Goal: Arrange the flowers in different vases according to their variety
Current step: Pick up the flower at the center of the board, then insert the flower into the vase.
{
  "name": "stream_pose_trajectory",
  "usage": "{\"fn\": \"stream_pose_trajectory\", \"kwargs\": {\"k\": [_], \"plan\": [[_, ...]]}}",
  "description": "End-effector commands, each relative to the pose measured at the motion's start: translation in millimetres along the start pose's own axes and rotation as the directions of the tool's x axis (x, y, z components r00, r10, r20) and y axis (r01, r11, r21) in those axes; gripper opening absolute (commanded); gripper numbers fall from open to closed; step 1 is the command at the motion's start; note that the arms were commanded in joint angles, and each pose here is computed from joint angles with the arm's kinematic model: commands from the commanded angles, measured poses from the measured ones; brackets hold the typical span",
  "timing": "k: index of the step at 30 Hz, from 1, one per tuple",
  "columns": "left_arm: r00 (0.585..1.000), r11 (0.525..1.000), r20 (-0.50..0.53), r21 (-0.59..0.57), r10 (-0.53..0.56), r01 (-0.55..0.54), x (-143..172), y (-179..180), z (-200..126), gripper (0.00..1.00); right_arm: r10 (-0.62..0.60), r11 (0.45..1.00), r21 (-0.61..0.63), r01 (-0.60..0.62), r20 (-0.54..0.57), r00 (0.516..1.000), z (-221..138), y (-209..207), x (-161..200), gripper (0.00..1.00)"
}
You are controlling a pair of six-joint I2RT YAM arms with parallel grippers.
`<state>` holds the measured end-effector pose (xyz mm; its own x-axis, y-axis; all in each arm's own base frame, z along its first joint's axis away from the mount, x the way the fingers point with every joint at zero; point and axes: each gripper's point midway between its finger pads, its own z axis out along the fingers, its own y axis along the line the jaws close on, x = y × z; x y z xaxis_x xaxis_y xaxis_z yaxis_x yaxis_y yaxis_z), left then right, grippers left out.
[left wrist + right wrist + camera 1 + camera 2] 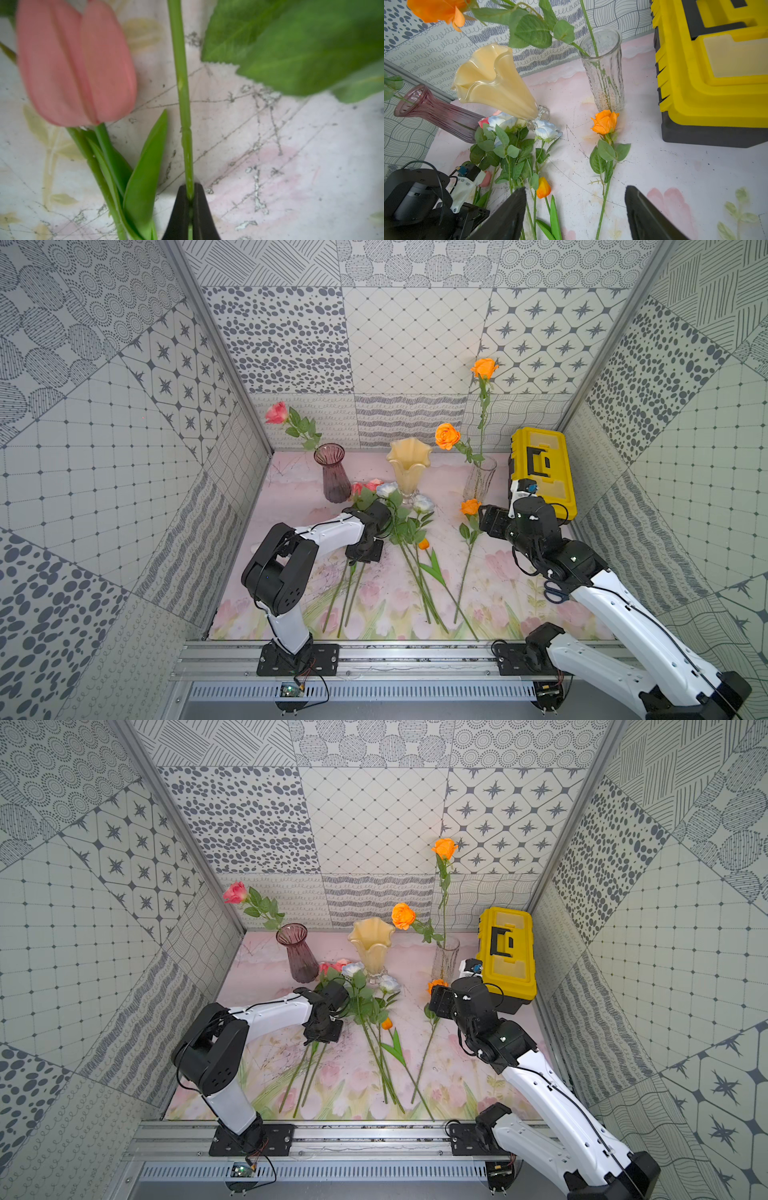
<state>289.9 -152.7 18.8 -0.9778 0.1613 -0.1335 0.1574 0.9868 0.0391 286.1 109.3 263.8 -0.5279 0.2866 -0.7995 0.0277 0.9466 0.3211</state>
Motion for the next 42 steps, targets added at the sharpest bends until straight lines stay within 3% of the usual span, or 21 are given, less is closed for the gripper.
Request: {"fn": "stream_pose_trajectory", "kwargs": {"k": [1, 11, 17, 20, 26, 32, 33, 42], "plan": [[1.0, 1.0, -0.012, -0.001, 0.004, -0.004, 7, 0, -6, 0.0, 0.021, 1.0, -0.008, -0.021, 0.025, 0.999, -3, 0, -3, 0.79], [0.981, 0.997, 0.185, 0.052, -0.06, 0.051, -10, 4, -63, 0.0, 0.027, 0.999, -0.018, -0.026, 0.019, 0.999, -4, 1, -1, 0.79], [0.93, 0.996, 0.359, 0.074, -0.073, 0.049, -27, 11, -113, 0.0, 0.031, 0.999, -0.023, -0.03, 0.016, 0.999, -4, 2, 0, 0.79], [0.884, 0.996, 0.463, 0.083, -0.063, 0.027, -39, 14, -144, 0.0, 0.03, 0.999, -0.027, -0.03, 0.013, 0.999, -4, 2, 0, 0.79], [0.733, 0.998, 0.681, 0.047, -0.002, -0.042, -72, 20, -223, 0.0, 0.031, 0.998, -0.051, -0.031, -0.005, 1.0, -3, 6, 4, 0.79], [0.558, 0.997, 0.83, 0.03, 0.016, -0.073, -104, 28, -297, 0.0, 0.028, 0.996, -0.08, -0.03, -0.025, 0.999, -3, 11, 9, 0.79], [0.506, 0.997, 0.862, 0.027, 0.016, -0.077, -111, 29, -313, 0.0, 0.03, 0.996, -0.083, -0.032, -0.025, 0.999, -3, 11, 9, 0.79], [0.255, 1.0, 0.967, 0.01, -0.003, -0.023, -161, 69, -402, 0.0, 0.037, 0.993, -0.113, -0.042, -0.042, 0.998, 0, 16, 14, 0.8]]}}
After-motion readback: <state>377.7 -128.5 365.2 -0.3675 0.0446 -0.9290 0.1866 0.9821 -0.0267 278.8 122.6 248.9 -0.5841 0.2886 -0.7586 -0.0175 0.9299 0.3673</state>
